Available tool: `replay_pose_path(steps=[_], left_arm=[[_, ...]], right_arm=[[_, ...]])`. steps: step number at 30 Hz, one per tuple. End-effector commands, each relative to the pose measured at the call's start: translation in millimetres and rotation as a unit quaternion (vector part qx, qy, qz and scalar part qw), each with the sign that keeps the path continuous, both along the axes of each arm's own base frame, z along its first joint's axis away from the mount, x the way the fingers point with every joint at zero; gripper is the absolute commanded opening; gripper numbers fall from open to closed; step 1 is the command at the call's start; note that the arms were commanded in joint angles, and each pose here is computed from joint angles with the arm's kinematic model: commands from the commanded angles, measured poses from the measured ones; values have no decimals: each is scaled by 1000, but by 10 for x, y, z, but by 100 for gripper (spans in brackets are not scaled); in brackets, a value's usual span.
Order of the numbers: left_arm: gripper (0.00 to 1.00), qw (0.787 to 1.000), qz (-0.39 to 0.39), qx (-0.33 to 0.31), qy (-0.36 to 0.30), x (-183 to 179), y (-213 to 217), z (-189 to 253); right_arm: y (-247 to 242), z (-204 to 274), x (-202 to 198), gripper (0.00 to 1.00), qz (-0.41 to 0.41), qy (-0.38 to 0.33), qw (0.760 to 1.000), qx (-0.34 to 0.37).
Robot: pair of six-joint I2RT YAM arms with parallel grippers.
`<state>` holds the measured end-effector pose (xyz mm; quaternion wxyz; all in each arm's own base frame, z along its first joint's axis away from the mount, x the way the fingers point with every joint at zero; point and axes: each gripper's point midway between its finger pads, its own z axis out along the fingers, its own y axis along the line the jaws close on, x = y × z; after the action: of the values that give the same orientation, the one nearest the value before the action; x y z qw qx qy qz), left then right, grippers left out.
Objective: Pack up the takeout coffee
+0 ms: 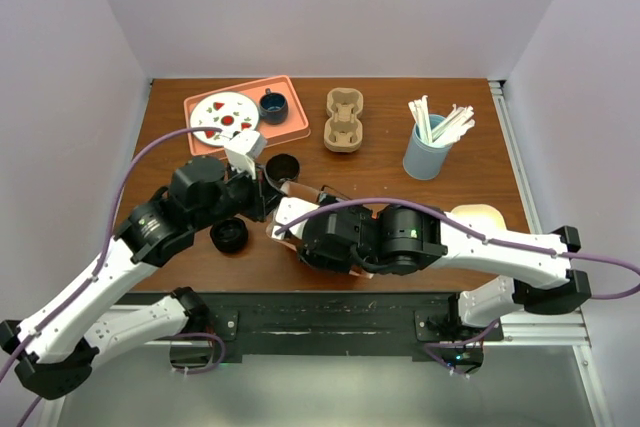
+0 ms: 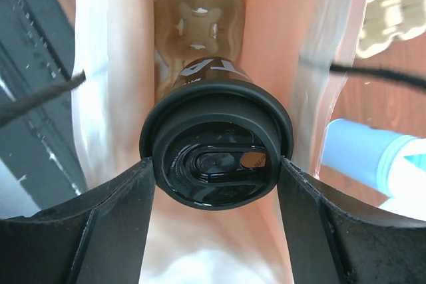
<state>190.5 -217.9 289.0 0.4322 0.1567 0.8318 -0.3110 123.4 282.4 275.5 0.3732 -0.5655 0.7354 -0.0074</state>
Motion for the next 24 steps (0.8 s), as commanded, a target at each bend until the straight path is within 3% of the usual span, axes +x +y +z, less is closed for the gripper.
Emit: replay_pose_path(steps=[1, 12, 24], left_arm=[[0, 993, -35, -84, -69, -34, -139, 385], [0, 992, -68, -85, -57, -351, 6, -6], [0, 985, -76, -111, -105, -501, 150, 215]], right_arm=[[4, 196, 68, 38, 6, -29, 1000, -1], [-134, -115, 73, 37, -12, -31, 999, -37], [93, -239, 50, 36, 45, -56, 997, -42]])
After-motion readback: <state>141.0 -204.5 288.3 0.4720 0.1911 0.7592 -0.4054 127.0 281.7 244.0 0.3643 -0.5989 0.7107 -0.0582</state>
